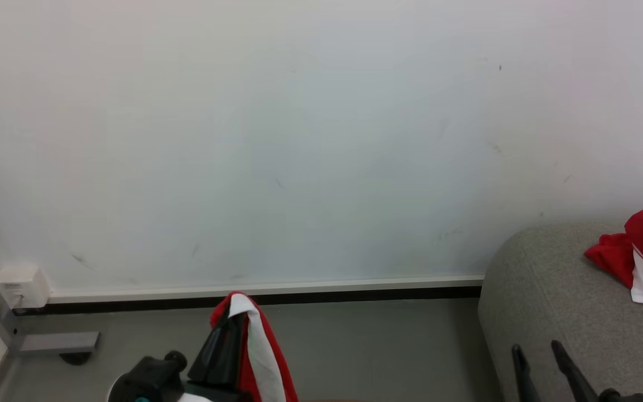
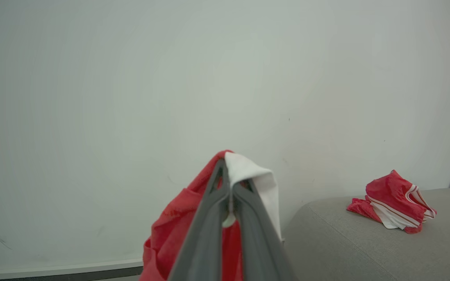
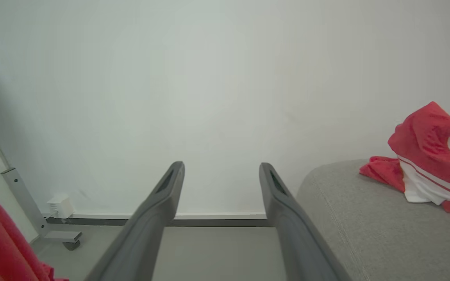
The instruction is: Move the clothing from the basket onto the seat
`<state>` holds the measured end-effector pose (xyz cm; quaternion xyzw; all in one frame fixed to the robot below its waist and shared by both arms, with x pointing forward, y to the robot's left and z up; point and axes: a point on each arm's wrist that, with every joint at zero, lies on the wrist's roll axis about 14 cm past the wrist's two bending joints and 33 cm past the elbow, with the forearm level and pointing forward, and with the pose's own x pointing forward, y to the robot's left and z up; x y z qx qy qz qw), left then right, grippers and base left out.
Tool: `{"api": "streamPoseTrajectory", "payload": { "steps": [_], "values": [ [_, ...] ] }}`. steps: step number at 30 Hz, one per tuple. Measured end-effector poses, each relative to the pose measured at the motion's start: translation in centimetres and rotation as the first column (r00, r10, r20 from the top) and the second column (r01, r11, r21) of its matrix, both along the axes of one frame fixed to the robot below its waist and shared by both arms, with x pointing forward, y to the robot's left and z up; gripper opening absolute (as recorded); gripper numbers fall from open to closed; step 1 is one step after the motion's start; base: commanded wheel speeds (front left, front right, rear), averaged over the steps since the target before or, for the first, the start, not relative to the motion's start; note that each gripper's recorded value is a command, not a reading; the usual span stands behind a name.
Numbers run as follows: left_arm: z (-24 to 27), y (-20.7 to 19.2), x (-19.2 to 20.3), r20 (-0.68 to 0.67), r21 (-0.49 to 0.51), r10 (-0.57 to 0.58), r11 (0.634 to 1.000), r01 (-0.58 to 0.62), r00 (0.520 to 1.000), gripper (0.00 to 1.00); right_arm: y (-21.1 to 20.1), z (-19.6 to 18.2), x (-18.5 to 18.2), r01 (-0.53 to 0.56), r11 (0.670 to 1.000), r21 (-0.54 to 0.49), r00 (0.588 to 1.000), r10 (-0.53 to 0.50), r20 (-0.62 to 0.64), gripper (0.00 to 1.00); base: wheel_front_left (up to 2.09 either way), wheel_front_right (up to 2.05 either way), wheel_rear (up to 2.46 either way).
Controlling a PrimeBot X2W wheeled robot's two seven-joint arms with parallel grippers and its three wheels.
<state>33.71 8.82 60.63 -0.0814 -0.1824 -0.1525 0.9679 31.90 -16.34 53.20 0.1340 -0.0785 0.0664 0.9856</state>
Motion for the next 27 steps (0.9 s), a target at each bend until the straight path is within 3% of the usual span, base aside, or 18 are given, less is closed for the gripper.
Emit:
{"api": "streamPoseTrajectory", "payload": {
  "steps": [6, 10, 15, 22, 27],
  "values": [
    [0.4, 0.0, -0.1, 0.015, 0.003, -0.008, 1.000, 0.008, 1.000, 0.00, 4.0, 1.1, 0.2, -0.148, 0.989, -0.022, 0.989, 0.148, 0.015, 1.00, 0.00, 0.00, 0.00],
    [0.7, -0.7, 0.1, 0.024, 0.007, -0.033, 0.999, 0.033, 0.999, 0.00, 7.3, 2.5, 0.3, -0.269, 0.962, -0.043, 0.962, 0.271, 0.036, 1.00, 0.00, 0.00, 0.00],
    [1.4, -1.8, 0.4, 0.036, 0.017, -0.076, 0.997, 0.076, 0.996, 0.00, 11.9, 4.2, -0.1, -0.425, 0.902, -0.076, 0.901, 0.430, 0.058, 1.00, 0.00, 0.00, 0.00],
    [2.9, -3.7, 0.4, 0.060, 0.018, -0.143, 0.990, 0.142, 0.988, 0.00, 18.0, 4.3, -1.5, -0.617, 0.775, -0.133, 0.781, 0.624, 0.016, 1.00, 0.00, 0.00, 0.00],
    [3.9, -5.0, 0.0, 0.076, 0.020, -0.187, 0.982, 0.186, 0.979, 0.00, 19.2, 3.2, -0.9, -0.654, 0.737, -0.170, 0.751, 0.660, -0.031, 1.00, 0.00, 0.00, 0.00]
  ]
}}
